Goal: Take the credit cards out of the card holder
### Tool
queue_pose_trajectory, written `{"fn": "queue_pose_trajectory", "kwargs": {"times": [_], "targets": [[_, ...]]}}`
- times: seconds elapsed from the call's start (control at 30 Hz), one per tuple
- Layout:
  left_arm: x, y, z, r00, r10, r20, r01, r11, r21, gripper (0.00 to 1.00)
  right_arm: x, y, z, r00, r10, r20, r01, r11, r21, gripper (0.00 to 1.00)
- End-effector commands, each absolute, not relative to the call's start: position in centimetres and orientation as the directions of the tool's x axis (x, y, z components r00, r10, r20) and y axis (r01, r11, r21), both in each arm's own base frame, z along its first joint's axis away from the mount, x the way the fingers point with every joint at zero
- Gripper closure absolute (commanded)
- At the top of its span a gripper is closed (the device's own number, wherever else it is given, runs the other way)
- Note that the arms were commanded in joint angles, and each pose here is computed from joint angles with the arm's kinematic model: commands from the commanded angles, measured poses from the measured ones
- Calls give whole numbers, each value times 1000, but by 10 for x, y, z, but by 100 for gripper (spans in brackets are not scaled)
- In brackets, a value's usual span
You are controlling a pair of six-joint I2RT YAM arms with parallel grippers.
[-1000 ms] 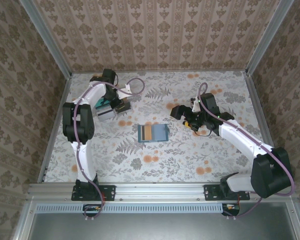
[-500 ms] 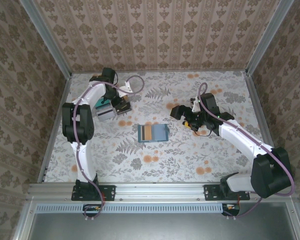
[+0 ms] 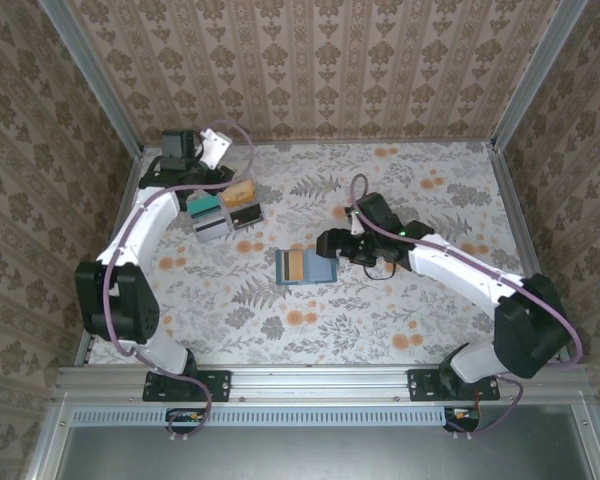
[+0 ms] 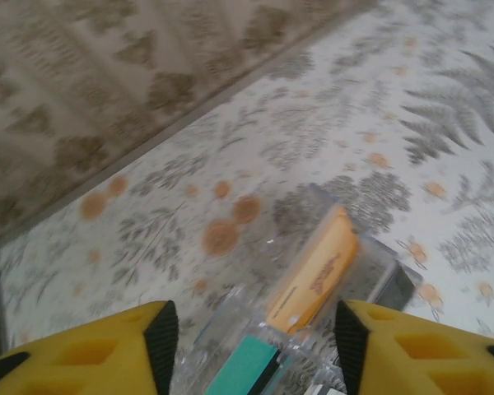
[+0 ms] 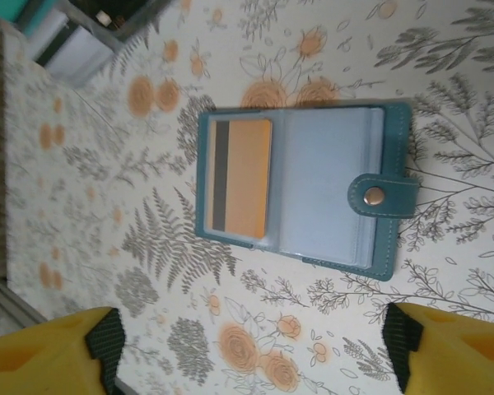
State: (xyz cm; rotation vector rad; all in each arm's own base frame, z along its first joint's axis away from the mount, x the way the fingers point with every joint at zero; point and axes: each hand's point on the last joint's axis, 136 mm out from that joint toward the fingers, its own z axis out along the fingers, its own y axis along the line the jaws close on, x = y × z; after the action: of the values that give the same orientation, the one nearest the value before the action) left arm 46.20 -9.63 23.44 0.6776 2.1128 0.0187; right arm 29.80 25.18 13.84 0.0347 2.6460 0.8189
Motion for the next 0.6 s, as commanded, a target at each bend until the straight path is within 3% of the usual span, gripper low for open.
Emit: {"fn": "queue_pose_trajectory", "kwargs": {"times": [0.0,0.07,0.27,0.47,0.57], "targets": [[455,-60,234,-548,274,-790,190,961,202,40,299,256,120,-938,75,-337,-91,887,453,22],[443,-52,232,-567,223,-793,129,975,182,37,299,268,114,-943,54,-329,-105,888,447,26],[410,-37,232,-581,109,-806,20,993,120,2,302,301,99,-957,2,-290,-131,889,440,27],[378,-28,235,-567,-24,-823,-69,997,18,0,301,331,84,-973,-14,-232,-121,884,452,27],[363,-18,227,-576,-186,-796,-190,978,-91,0,305,339,77,-978,-9,-208,-105,883,457,29]]}}
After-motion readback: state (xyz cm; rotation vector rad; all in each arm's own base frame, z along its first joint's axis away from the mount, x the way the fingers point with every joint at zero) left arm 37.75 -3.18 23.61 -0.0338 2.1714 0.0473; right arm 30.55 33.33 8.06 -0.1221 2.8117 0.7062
